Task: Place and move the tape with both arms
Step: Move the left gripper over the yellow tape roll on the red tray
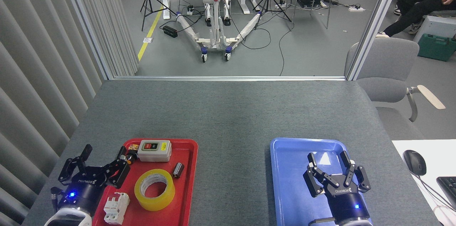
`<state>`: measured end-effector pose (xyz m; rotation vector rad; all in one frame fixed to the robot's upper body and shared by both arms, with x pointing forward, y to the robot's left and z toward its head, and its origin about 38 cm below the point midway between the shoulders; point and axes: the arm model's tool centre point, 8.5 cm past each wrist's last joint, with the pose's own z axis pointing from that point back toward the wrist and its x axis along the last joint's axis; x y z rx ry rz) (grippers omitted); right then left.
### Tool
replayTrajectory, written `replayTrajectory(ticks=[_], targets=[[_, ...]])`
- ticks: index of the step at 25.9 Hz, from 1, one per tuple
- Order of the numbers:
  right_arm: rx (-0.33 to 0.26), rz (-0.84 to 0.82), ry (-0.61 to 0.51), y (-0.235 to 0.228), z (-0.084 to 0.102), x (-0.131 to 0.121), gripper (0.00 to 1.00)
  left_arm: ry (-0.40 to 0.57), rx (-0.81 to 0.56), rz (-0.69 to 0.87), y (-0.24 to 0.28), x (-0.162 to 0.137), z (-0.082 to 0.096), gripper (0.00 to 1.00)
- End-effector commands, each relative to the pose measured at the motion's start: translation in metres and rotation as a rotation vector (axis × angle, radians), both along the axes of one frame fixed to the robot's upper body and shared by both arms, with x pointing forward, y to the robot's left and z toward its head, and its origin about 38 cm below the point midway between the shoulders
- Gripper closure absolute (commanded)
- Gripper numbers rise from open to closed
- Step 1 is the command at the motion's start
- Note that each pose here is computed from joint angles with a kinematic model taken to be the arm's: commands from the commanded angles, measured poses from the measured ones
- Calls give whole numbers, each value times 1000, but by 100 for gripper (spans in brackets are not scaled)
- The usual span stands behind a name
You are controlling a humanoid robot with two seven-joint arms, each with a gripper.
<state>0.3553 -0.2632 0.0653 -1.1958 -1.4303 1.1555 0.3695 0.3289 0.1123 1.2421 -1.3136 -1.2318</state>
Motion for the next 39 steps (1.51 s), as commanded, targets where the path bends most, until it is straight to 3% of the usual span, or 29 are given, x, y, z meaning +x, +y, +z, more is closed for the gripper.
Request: replayTrajectory(ticks=[1,6,19,25,31,35,39], targets=[[-12,-27,45,-13,-11,-11,0,-15,0,-4,-1,0,4,0],[-34,-83,179,-16,-19,-16,0,-37,-4,-6,-3,-2,10,0],[-46,-99,172,-21,-18,-18,0,-34,-4,-15,-4,-2,10,0],[-41,-101,140,-20,-15,-19,0,-27,25,-41,-5,4,20,0],[-39,-95,109,-21,-13,-20,1,250,51,-128,-11,34,23,0],[-42,-99,113,-22,-15,-23,1,427,58,-218,-38,38,13,0],[-32,-102,113,-20,-16,-22,1,611,132,-231,-45,49,25,0]])
